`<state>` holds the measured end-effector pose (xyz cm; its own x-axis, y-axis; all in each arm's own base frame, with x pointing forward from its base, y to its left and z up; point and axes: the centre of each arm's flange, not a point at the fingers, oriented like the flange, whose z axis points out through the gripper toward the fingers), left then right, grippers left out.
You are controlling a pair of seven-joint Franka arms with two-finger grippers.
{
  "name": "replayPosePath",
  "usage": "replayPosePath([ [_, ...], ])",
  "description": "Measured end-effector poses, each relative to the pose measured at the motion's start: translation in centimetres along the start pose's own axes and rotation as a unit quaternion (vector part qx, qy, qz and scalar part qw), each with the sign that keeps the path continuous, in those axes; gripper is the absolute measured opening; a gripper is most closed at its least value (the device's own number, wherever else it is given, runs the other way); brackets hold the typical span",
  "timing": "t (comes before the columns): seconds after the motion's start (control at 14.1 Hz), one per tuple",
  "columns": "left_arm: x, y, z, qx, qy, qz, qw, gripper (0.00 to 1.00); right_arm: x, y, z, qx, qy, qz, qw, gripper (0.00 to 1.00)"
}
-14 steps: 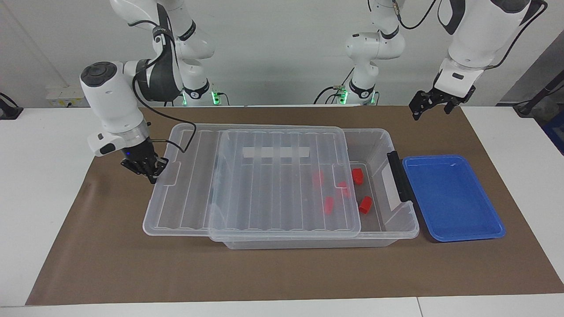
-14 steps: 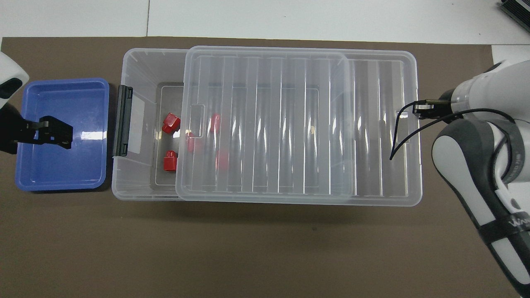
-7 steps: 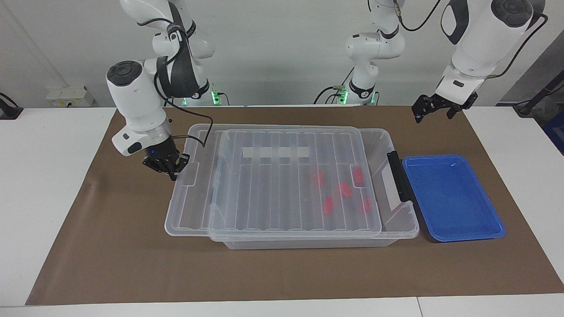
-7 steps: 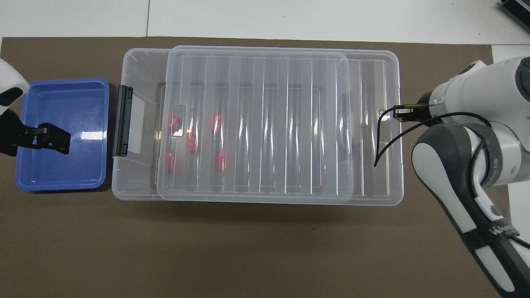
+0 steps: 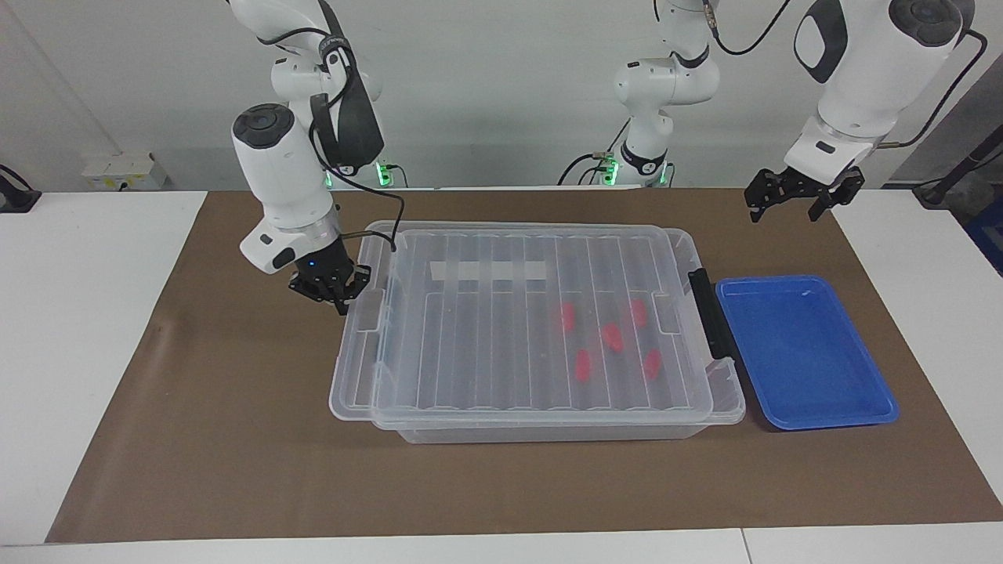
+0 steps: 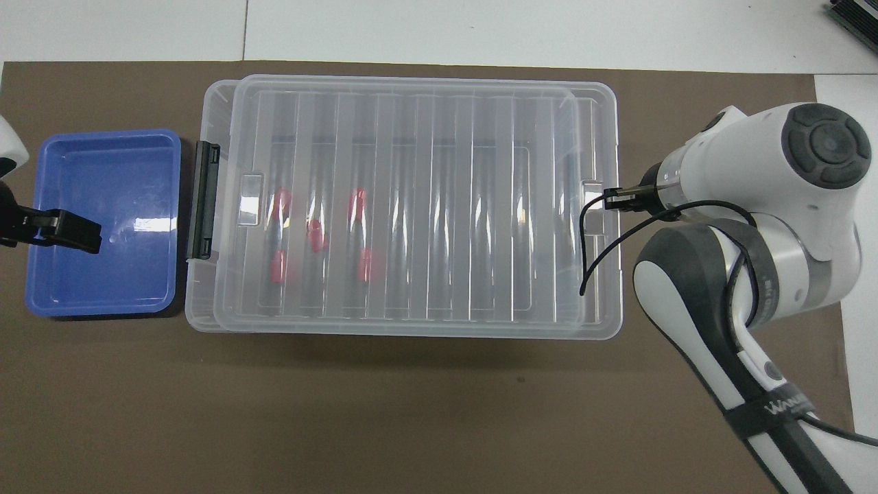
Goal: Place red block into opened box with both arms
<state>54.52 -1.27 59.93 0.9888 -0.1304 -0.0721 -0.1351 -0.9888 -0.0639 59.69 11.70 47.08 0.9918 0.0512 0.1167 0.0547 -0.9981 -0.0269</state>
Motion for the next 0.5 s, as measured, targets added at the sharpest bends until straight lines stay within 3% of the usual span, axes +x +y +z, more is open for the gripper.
replayPosePath([
  [0.5, 0.0, 0.9, -1.1, -0.017, -0.005, 0.013, 1.0, 1.0, -0.2, -1.4, -0.2, 0.003, 0.001, -0.011, 1.0, 0.01],
])
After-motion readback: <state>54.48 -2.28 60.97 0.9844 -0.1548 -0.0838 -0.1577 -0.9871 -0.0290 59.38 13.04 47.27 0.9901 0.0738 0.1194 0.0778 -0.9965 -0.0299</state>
